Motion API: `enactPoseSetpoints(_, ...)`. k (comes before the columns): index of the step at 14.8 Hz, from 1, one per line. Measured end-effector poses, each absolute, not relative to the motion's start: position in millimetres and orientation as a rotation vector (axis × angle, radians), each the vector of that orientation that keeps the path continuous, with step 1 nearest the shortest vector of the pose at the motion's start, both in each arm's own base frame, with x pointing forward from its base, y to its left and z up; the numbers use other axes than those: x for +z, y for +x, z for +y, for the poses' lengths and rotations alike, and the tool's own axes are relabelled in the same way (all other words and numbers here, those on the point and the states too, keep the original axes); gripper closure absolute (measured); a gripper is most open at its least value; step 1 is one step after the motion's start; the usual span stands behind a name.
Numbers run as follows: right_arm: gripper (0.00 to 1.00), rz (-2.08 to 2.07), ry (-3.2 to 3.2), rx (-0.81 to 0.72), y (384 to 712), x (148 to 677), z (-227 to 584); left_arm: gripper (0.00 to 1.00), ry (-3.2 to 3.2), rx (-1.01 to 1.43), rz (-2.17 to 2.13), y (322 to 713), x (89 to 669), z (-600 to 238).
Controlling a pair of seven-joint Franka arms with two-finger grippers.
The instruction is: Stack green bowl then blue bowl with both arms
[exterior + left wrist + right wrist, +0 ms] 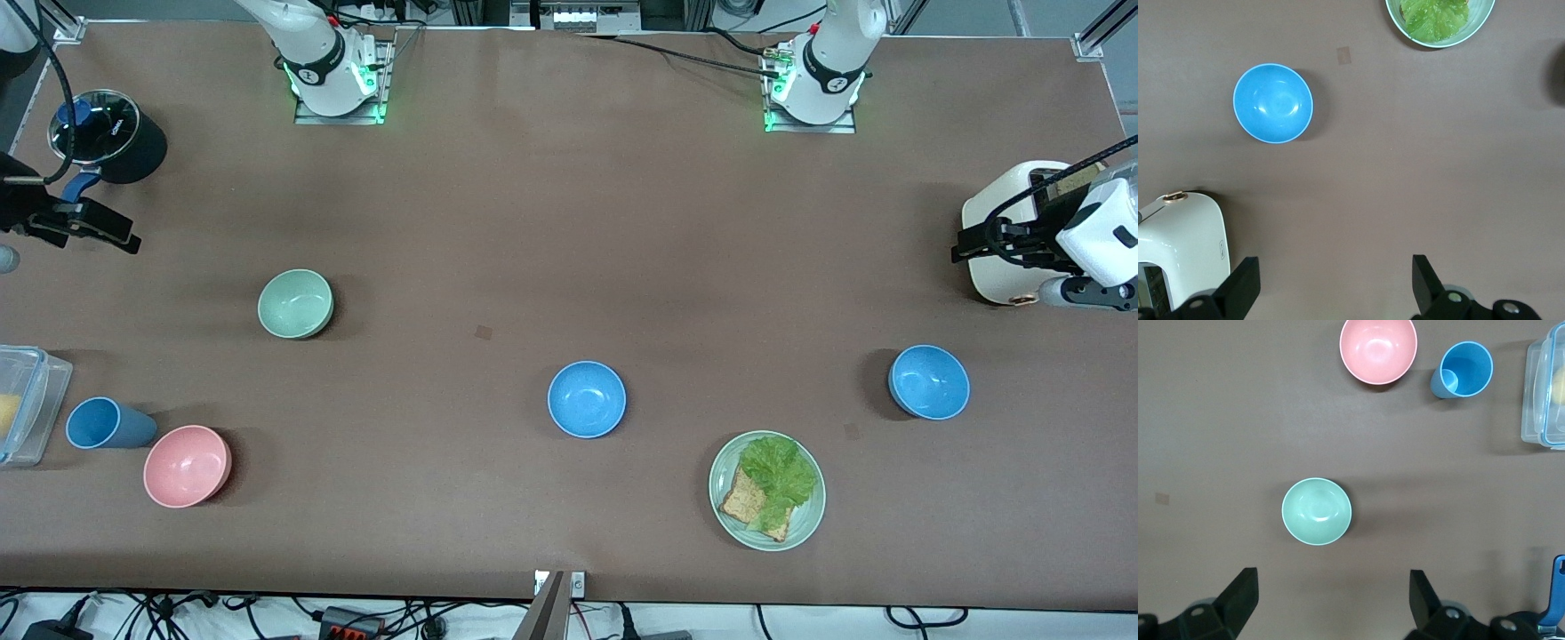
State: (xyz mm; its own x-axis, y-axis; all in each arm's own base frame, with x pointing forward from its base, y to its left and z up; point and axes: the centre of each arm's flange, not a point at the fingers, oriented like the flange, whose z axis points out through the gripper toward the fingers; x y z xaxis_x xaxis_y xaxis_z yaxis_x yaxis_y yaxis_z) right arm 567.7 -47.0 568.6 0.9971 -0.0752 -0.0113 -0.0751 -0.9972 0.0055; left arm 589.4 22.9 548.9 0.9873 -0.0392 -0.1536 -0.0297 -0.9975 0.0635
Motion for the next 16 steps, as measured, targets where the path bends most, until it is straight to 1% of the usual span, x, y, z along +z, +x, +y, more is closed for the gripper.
enactPoseSetpoints(12,0.00,-0.096,3.132,-0.021,568.8,564.6,-39.8,0.00,3.070,-0.246,-0.035,589.5,546.7,29.6)
enactPoseSetpoints(14,0.00,-0.096,3.132,-0.060,572.2,550.6,-39.7,0.00,3.070,-0.247,-0.035,589.5,546.5,29.7)
enactPoseSetpoints(16,0.00,-0.090,3.130,-0.130,583.3,516.2,-37.5,0.00,3.070,-0.247,-0.035,589.5,546.4,29.7)
